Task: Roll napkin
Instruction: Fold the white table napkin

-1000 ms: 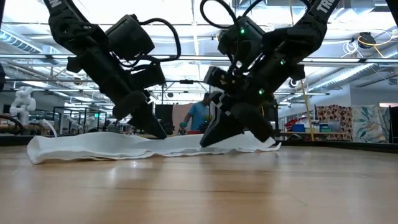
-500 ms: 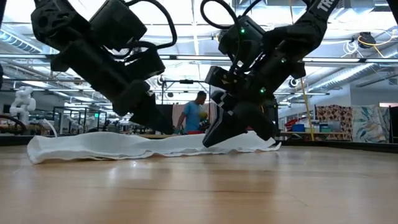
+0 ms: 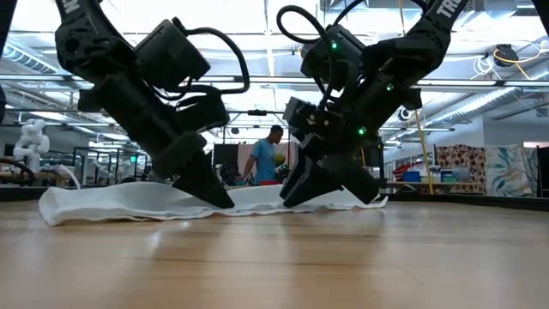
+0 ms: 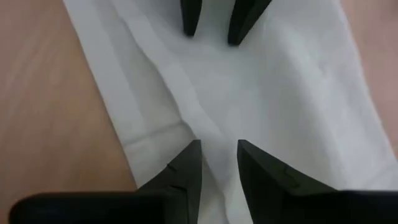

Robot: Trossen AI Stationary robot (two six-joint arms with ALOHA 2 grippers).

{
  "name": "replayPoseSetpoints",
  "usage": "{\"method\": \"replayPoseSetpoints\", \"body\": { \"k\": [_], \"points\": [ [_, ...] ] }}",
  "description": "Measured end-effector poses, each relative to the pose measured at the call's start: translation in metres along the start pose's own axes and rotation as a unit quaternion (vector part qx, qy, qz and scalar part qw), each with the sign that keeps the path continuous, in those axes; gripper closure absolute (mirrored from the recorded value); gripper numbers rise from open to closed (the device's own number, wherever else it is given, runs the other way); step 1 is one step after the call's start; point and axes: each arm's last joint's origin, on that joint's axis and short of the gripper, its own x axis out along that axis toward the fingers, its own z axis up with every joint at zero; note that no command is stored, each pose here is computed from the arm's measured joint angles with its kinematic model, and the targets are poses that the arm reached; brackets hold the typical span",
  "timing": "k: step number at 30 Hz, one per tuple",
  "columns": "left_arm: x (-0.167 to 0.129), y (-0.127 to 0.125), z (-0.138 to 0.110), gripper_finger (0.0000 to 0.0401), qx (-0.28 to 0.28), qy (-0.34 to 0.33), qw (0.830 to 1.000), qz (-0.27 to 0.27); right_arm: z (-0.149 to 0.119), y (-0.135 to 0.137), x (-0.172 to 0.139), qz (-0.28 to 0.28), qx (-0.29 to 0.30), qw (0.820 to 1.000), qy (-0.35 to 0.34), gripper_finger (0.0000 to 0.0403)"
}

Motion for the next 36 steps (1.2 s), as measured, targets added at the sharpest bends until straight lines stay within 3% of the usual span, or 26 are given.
{"method": "replayPoseSetpoints", "body": {
  "k": [12,18,26,36],
  "points": [
    [0.004,-0.002,-0.002,0.0246,0.002,0.003,1.0,-0.016,0.001,0.001,0.0,0.027,-0.043,0.999,-0.017,0.031],
    [0.004,-0.002,-0.003,0.0246,0.005,0.007,1.0,-0.023,-0.001,-0.002,0.003,0.036,-0.024,0.999,-0.02,0.0312],
    [0.004,-0.002,-0.004,0.0246,0.006,0.009,1.0,-0.026,-0.008,-0.007,0.01,0.054,0.026,0.998,-0.02,0.0395],
    [0.0,-0.002,0.0,0.0246,0.015,-0.006,1.0,-0.024,-0.006,-0.008,0.005,0.062,0.052,0.997,-0.018,0.0401]
  ]
}}
